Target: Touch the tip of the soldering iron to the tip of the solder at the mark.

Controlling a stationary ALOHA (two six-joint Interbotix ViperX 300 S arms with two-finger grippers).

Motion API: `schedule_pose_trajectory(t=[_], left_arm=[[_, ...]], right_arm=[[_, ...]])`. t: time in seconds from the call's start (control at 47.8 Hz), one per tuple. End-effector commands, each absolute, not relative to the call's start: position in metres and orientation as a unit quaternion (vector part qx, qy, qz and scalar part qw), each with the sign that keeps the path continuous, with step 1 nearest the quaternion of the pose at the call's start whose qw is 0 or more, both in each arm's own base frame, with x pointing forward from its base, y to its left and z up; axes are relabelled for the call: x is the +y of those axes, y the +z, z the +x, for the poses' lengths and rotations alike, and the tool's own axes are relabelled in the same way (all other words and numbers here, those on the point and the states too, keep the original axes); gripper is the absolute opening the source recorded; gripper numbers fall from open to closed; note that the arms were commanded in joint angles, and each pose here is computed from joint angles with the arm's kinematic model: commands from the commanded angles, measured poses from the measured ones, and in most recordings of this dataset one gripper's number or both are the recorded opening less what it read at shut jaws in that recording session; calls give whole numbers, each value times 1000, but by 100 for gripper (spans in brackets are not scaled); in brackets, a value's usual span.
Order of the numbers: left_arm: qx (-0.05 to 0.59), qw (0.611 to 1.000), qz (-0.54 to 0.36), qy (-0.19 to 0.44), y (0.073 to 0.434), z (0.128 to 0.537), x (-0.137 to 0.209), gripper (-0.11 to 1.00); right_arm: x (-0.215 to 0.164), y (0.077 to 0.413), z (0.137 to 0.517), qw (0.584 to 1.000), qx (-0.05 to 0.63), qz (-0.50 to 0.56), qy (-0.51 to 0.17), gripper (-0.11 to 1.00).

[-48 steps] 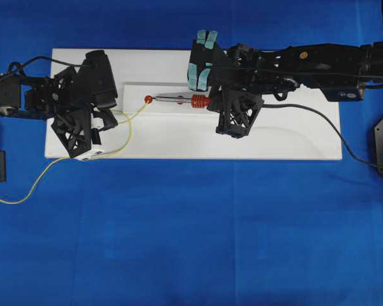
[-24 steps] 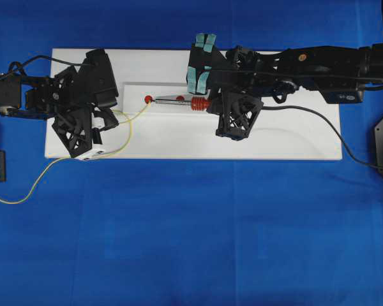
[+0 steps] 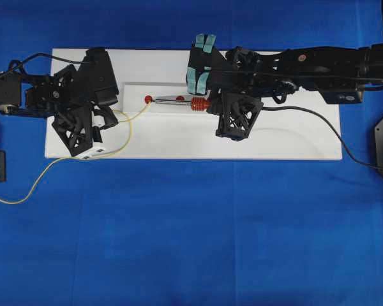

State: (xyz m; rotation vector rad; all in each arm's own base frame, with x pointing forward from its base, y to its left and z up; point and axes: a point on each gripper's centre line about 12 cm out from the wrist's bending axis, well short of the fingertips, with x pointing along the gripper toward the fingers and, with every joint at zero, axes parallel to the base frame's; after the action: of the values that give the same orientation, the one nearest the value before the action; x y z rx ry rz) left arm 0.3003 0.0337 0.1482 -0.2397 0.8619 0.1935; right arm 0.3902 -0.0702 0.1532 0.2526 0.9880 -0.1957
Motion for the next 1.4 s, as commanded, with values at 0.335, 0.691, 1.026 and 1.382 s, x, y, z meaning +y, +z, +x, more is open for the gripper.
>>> schedule_pose_trajectory(t=[0.335, 0.691, 1.026, 1.382], left_arm=[[399, 904, -117, 95, 162, 306, 36, 3], [399, 904, -118, 96, 162, 307, 37, 3], [397, 905, -118, 97, 163, 305, 38, 3], [381, 912, -117, 97, 183, 291, 37, 3]], right_arm=[[-70, 166, 396, 878, 454, 117, -92, 6], [-70, 166, 396, 878, 454, 117, -92, 6], [-70, 166, 397, 879, 454, 117, -92, 6], [-70, 166, 396, 879, 454, 117, -92, 6]])
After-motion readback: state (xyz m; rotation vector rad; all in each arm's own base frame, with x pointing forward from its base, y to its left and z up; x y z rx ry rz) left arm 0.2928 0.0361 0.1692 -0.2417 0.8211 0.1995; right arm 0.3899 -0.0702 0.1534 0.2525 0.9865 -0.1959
